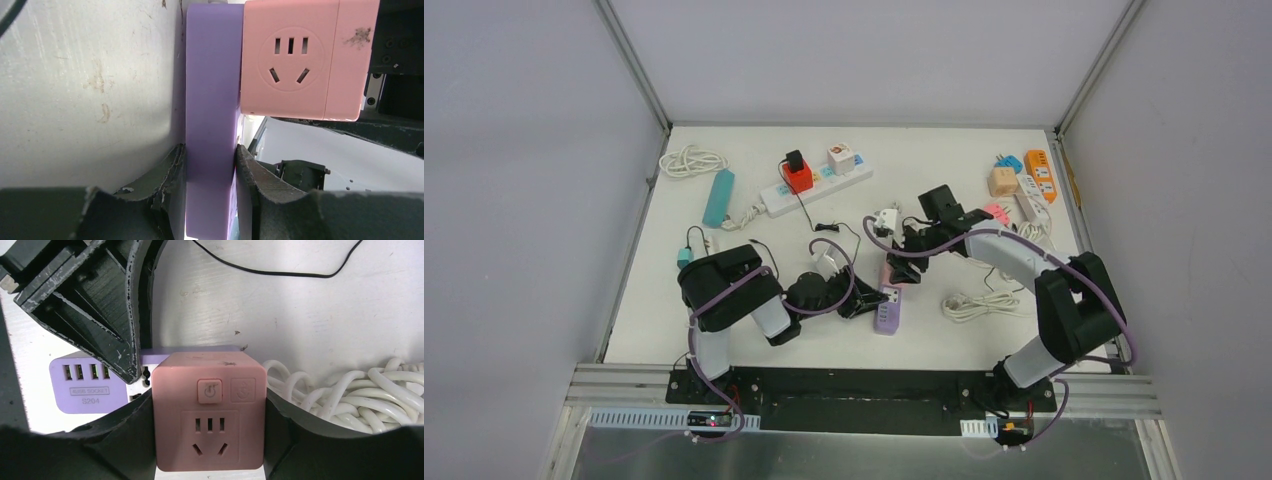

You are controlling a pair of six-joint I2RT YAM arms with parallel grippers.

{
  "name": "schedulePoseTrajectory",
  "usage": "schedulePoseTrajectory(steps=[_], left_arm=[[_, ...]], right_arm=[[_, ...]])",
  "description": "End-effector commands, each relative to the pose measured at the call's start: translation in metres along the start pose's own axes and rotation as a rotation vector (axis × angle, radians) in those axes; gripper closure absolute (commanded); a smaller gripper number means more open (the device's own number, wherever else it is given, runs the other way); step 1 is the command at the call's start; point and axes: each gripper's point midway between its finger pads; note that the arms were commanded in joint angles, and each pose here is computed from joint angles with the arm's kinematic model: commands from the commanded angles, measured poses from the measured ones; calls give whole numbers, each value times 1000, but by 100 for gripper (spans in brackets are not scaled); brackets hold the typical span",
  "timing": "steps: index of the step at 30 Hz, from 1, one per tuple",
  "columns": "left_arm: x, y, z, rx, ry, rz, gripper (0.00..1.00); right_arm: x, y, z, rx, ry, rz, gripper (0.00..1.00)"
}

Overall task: Pull the plug off the socket
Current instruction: Remove the plug from the socket.

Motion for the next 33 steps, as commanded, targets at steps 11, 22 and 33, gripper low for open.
schedulePoseTrajectory(steps=[11, 22, 33], left_arm=[[-19, 16, 2, 56, 50, -12, 100], [-21, 19, 3, 69, 54, -20, 100], [-23, 23, 1, 90, 75, -40, 100]], right_arm=[[-10, 15, -15, -57, 38, 78, 100], [-21, 13, -15, -56, 91, 121, 100], [-15, 23, -14, 25, 87, 44, 100]])
Point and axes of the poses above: each gripper's point midway between its finger pads, its own z axis back along the fingers, its own y axis along the line the jaws close on, x = y × z, and after that the axes turned 13 degrees about -z, right-handed
